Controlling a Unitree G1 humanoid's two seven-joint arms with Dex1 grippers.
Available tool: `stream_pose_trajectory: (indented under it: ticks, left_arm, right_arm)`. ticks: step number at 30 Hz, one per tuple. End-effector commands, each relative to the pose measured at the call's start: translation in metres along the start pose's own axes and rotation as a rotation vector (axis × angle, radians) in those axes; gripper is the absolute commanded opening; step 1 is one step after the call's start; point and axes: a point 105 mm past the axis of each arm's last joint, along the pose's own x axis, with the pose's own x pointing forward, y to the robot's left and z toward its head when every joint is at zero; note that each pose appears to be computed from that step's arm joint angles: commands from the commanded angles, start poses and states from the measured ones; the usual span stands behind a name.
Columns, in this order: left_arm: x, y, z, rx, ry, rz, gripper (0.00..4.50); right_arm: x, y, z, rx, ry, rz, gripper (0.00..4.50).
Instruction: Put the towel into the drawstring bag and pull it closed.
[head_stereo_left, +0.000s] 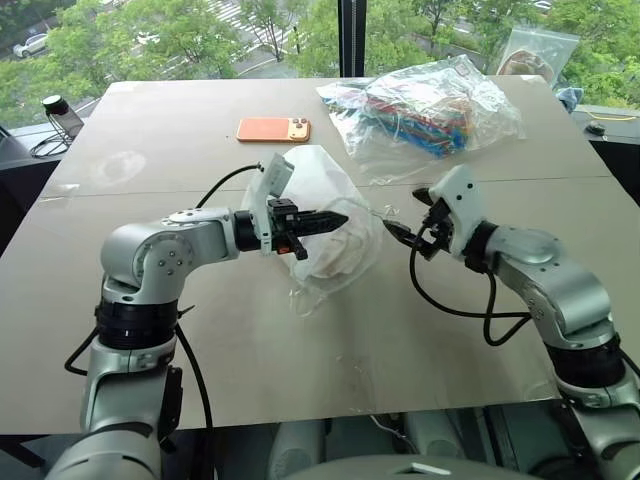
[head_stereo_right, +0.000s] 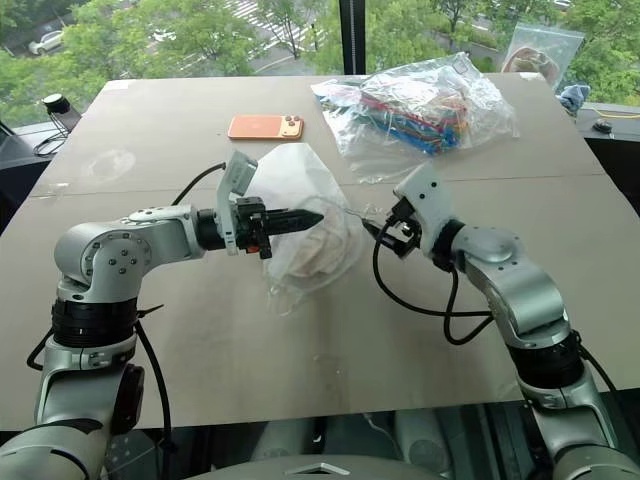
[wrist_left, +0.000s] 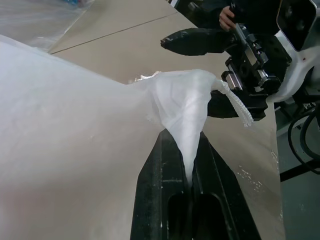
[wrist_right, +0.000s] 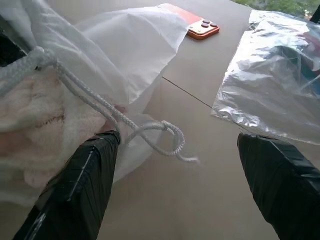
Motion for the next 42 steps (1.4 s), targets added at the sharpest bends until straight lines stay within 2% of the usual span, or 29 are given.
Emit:
stream_pose_trajectory:
  ticks: [1,8,10,12,14,17,19,28,42]
  left_arm:
    - [-0.002,-0.008,0.005,0.043,-0.017,-0.017,0.00]
    - [-0.005,-0.007,0.002,0.040,-0.017,-0.007,0.00]
    - [-0.005,-0.008,0.002,0.040,-0.017,-0.007,0.00]
    - [-0.005,-0.008,0.002,0.042,-0.017,-0.006,0.00]
    - [-0.006,-0.008,0.002,0.042,-0.017,-0.003,0.00]
    - [-0.007,-0.008,0.002,0.042,-0.015,-0.002,0.00]
    - [-0.007,-0.008,0.002,0.041,-0.013,-0.002,0.00]
    - [-0.006,-0.009,0.002,0.050,-0.007,-0.006,0.00]
    - [-0.007,-0.011,-0.001,0.055,0.005,-0.005,0.00]
  right_arm:
    - [-0.009,0.003,0.011,0.195,-0.047,0.058,4.03]
    - [-0.016,-0.016,0.002,0.560,-0.085,0.017,4.03]
    - [-0.017,-0.017,0.001,0.579,-0.084,0.015,4.03]
    - [-0.019,-0.019,-0.002,0.477,-0.066,-0.009,4.03]
    - [-0.023,-0.025,0.004,0.188,-0.077,-0.046,4.03]
    - [-0.026,-0.020,0.002,-0.130,-0.026,0.010,4.03]
    - [-0.026,-0.014,-0.001,-0.229,-0.010,0.064,4.03]
    - [-0.013,0.010,-0.011,-0.326,-0.014,0.187,4.03]
    - [-0.011,-0.007,-0.014,-0.446,0.055,0.160,4.03]
